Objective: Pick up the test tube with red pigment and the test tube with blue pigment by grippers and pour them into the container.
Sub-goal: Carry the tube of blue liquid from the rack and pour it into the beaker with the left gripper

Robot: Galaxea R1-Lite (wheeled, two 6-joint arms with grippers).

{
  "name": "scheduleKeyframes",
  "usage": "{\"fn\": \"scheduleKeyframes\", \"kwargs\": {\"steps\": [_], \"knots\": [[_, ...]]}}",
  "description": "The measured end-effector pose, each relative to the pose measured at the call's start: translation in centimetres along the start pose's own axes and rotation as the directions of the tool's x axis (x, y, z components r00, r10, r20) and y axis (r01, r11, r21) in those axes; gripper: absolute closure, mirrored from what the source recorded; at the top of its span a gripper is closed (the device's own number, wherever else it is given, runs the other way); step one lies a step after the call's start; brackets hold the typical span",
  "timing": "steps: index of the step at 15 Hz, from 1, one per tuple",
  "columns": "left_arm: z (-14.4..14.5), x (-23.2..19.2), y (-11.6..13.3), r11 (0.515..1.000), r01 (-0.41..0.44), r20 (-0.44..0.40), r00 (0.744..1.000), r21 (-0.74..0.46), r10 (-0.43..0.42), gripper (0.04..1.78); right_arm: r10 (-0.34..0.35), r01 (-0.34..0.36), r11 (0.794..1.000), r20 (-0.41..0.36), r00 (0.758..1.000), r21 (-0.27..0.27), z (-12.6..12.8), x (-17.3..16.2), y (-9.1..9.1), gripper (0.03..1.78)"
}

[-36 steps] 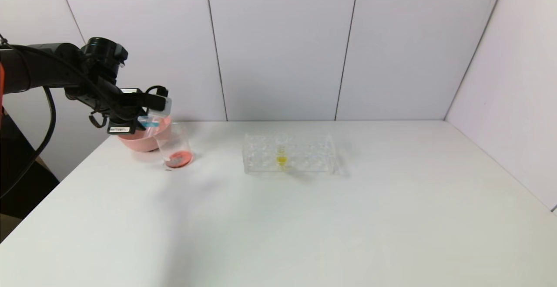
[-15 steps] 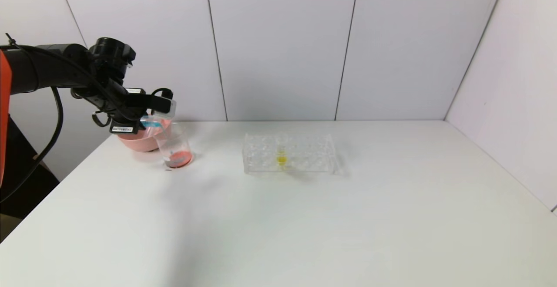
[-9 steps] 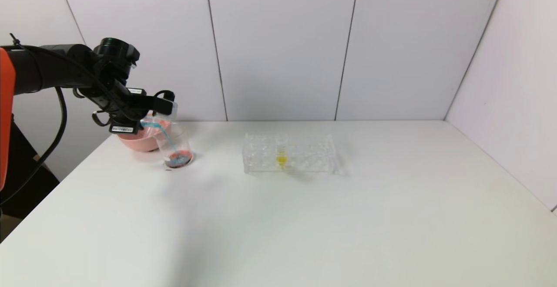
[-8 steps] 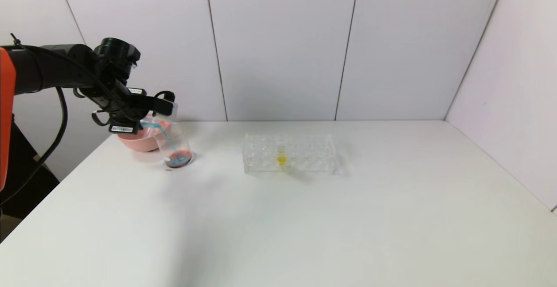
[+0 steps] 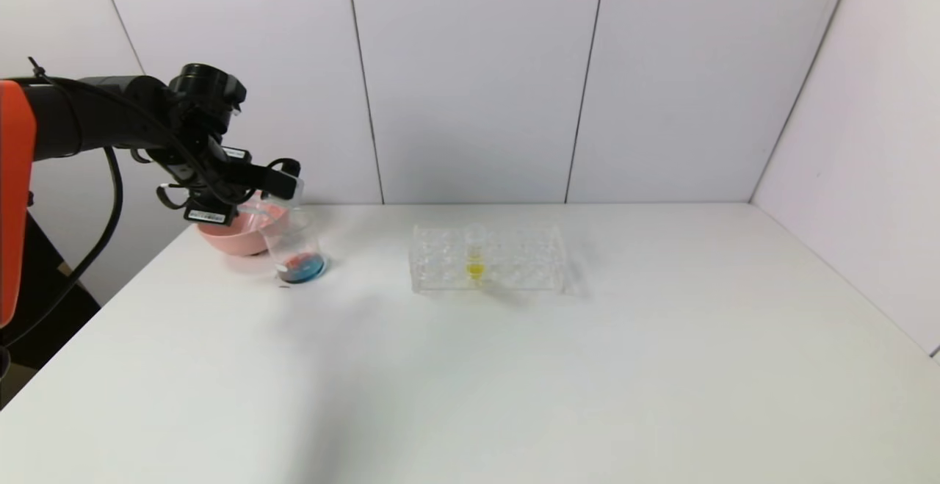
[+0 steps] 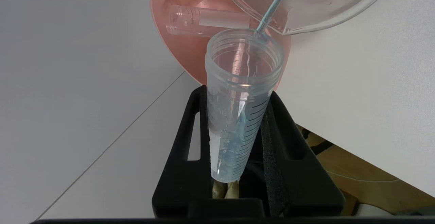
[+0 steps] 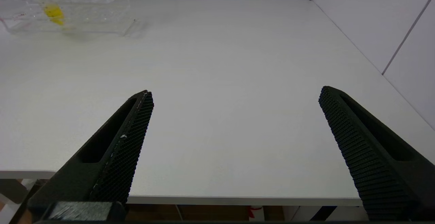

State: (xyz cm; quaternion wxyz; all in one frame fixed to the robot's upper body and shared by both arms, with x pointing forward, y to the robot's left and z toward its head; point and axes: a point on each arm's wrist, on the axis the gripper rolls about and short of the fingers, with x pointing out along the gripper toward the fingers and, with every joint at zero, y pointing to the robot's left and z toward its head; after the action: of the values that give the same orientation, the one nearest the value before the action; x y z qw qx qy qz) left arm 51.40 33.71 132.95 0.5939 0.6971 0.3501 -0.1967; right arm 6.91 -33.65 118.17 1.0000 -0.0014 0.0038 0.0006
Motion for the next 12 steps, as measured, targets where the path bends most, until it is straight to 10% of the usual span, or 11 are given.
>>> {"fn": "scheduleKeyframes", "kwargs": {"steps": [12], "knots": [[0.64,-0.03,0.06,1.000,-0.006,-0.034,0.999,0.009,0.007,1.37,0.000,0.000,1.000,0.000,1.000,0.000,0.00,0.00,0.00,0.04]]}}
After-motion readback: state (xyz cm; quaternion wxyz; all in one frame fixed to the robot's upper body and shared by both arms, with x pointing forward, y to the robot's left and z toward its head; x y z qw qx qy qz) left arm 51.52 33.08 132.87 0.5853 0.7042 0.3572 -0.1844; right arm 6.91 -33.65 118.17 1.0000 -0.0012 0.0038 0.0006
